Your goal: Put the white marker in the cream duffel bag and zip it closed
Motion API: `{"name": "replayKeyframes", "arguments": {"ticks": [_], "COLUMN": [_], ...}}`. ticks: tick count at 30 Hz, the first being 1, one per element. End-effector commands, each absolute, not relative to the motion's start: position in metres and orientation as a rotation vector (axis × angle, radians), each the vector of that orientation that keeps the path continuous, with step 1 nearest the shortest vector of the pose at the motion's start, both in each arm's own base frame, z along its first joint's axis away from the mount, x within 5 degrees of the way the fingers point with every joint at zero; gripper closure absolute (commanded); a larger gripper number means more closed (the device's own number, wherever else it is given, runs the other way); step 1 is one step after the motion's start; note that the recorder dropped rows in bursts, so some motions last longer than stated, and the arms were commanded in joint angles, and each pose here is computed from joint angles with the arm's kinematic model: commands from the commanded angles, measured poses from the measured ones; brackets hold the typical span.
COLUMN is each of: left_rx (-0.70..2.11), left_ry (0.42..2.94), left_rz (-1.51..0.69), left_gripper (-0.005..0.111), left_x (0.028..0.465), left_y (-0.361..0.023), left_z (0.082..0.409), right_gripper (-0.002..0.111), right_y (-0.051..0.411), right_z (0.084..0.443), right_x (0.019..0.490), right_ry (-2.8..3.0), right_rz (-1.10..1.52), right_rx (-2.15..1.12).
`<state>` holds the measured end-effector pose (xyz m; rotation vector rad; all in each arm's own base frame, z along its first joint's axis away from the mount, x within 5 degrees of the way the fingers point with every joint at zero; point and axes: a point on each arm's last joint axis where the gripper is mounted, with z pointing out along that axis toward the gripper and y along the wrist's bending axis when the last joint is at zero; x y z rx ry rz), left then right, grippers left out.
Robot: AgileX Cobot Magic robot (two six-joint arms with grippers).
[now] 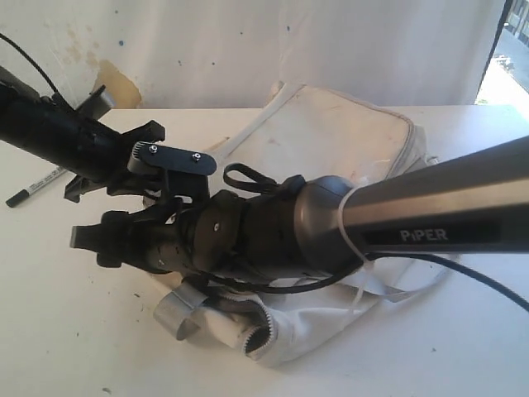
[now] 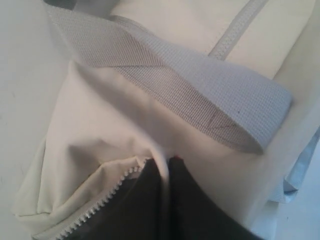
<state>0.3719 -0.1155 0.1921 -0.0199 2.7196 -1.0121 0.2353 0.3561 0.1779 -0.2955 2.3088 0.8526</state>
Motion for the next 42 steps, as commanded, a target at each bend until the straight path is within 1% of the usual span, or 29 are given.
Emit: {"name": "replayKeyframes", "arguments": {"ticks": [1, 7, 13, 27, 31, 36, 42], "left_rx": [0.030, 0.088, 0.089, 0.099, 0.099, 0.103, 0.110], "left_ry": [2.742, 2.742, 2.742, 2.739, 2.739, 2.743, 2.743], "left_rz": [-1.011, -1.011, -1.006, -0.989, -0.989, -0.995, -0.993], "left_gripper": [0.107, 0.107, 0.107, 0.107, 0.107, 0.107, 0.107], "left_x": [0.369, 0.368, 0.368, 0.369, 0.369, 0.368, 0.368], "left_y": [-0.115, -0.115, -0.115, -0.115, -0.115, -0.115, -0.115], "left_z": [0.193, 0.194, 0.194, 0.193, 0.193, 0.193, 0.193], "right_gripper": [0.045, 0.045, 0.045, 0.045, 0.045, 0.045, 0.045], "right_y": [0.362, 0.363, 0.361, 0.347, 0.346, 0.344, 0.344], "right_z": [0.181, 0.160, 0.162, 0.157, 0.160, 0.156, 0.151], "right_x": [0.233, 0.237, 0.242, 0.256, 0.260, 0.267, 0.270], "right_ry": [2.322, 2.338, 2.248, 2.317, 2.266, 2.192, 2.183], "right_rz": [0.876, 0.822, 0.748, 0.750, 0.726, 0.652, 0.636], "right_rx": [-0.341, -0.334, -0.409, -0.306, -0.274, -0.273, -0.260]}}
